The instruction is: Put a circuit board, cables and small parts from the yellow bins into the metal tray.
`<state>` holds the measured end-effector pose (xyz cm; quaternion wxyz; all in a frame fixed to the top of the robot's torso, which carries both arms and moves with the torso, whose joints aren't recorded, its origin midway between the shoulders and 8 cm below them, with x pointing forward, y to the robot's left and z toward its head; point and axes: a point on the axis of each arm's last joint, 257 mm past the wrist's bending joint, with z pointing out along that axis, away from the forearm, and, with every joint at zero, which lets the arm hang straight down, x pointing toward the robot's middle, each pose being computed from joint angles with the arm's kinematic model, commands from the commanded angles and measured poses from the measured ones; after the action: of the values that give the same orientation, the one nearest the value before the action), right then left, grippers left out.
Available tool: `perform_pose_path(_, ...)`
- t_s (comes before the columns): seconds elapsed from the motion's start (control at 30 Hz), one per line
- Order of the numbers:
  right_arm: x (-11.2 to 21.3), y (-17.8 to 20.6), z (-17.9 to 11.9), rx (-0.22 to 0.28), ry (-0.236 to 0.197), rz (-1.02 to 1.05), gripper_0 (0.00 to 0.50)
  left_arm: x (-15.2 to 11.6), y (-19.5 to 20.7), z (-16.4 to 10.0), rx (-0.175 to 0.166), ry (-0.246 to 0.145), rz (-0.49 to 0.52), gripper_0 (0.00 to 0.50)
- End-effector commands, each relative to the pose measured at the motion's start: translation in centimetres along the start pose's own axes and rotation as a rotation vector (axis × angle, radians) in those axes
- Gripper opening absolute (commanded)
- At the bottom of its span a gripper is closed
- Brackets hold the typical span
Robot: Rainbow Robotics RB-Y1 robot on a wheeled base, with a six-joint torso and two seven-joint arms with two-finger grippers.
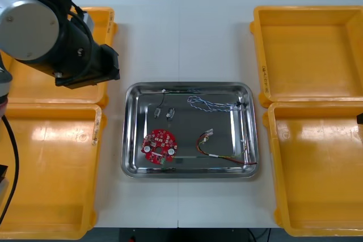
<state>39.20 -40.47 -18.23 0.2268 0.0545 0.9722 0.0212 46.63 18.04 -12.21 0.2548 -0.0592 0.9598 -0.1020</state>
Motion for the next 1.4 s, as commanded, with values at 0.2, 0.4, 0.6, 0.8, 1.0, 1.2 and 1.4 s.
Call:
perform_pose_path(0.2, 0.2, 0.1, 0.1, -0.008, -0.002, 0.042, 0.5, -0.9, 6.8, -3.7, -0.036, -0.067, 0.133, 0.5)
perform_pose_path(0.4, 0.2, 0.1, 0.1, -0.008, -0.002, 0.042, 0.5, 0.5, 10.1, -4.9, -0.031, -0.049, 0.109, 0.5)
perform_pose_path(0.6, 0.2, 0.1, 0.1, -0.008, -0.002, 0.042, 0.5, 2.1, 13.7, -5.5, -0.067, -0.043, 0.136, 0.5)
perform_pose_path(0.8, 0.2, 0.1, 0.1, -0.008, -0.002, 0.042, 0.5, 3.9, 17.4, -5.8, -0.119, -0.024, 0.163, 0.5)
perform_pose_path(1.0, 0.2, 0.1, 0.1, -0.008, -0.002, 0.042, 0.5, 5.8, 20.5, -5.7, -0.173, 0.009, 0.219, 0.5)
perform_pose_path(1.2, 0.2, 0.1, 0.1, -0.008, -0.002, 0.042, 0.5, 7.4, 22.8, -5.6, -0.212, 0.045, 0.252, 0.5)
perform_pose_path(1.4, 0.2, 0.1, 0.1, -0.008, -0.002, 0.042, 0.5, 8.9, 24.5, -5.7, -0.232, 0.076, 0.267, 0.5)
